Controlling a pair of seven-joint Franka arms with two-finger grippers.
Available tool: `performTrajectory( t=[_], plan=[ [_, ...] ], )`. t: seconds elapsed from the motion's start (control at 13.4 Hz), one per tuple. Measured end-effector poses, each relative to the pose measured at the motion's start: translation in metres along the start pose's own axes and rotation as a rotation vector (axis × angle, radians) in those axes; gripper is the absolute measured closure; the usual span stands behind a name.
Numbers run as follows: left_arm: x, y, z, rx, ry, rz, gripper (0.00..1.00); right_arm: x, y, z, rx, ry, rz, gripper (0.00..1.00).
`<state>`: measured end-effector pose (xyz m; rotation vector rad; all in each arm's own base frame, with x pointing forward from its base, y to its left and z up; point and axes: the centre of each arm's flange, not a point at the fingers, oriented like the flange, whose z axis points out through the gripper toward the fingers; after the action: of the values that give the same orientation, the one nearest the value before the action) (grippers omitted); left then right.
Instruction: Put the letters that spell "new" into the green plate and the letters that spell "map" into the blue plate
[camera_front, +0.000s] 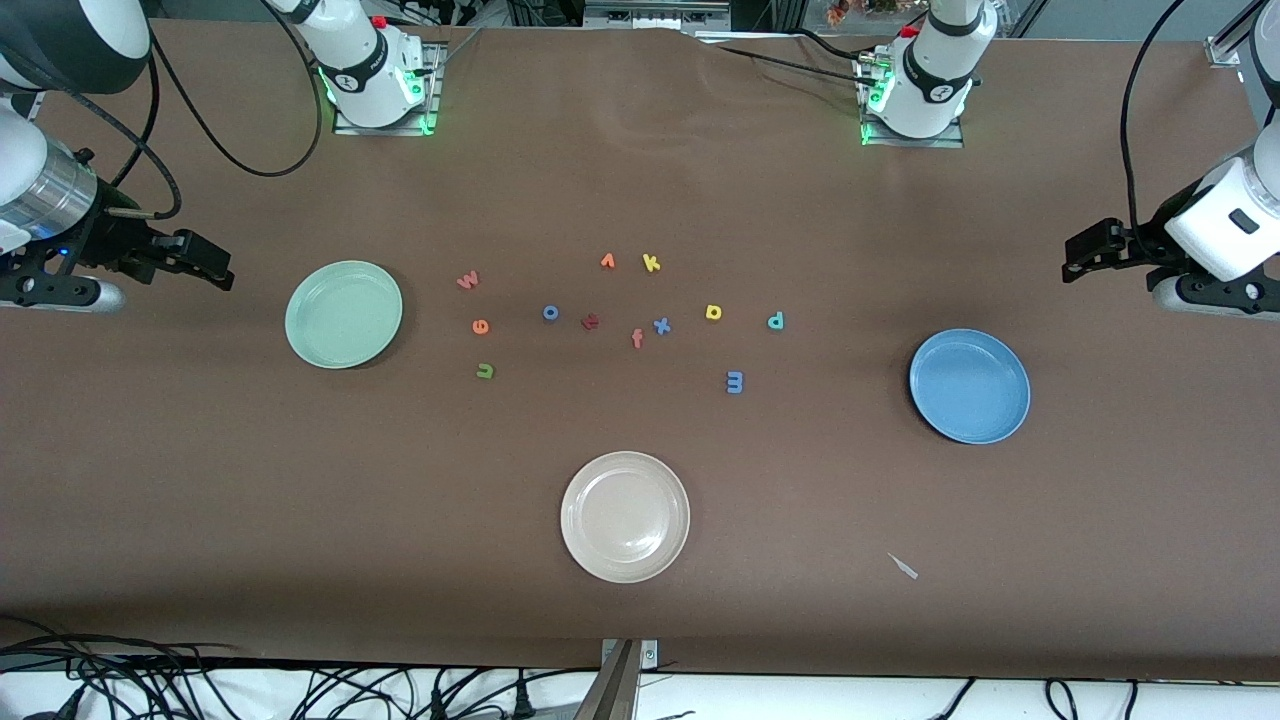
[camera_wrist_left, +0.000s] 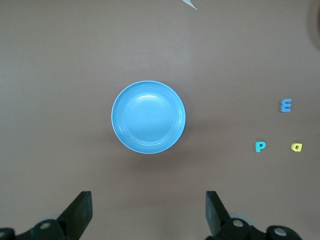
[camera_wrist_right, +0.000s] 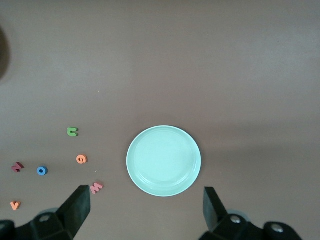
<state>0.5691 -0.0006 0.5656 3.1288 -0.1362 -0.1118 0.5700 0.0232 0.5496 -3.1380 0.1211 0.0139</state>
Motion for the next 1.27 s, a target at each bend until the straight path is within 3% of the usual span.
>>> performTrajectory(
  t=[1.27],
  plan=[
    [0.0003, 0.0000, 0.0032, 0.000, -0.001, 0.000, 0.00, 0.0000, 0.0000, 0.0000, 0.000, 0.000, 0.001, 0.00]
  ],
)
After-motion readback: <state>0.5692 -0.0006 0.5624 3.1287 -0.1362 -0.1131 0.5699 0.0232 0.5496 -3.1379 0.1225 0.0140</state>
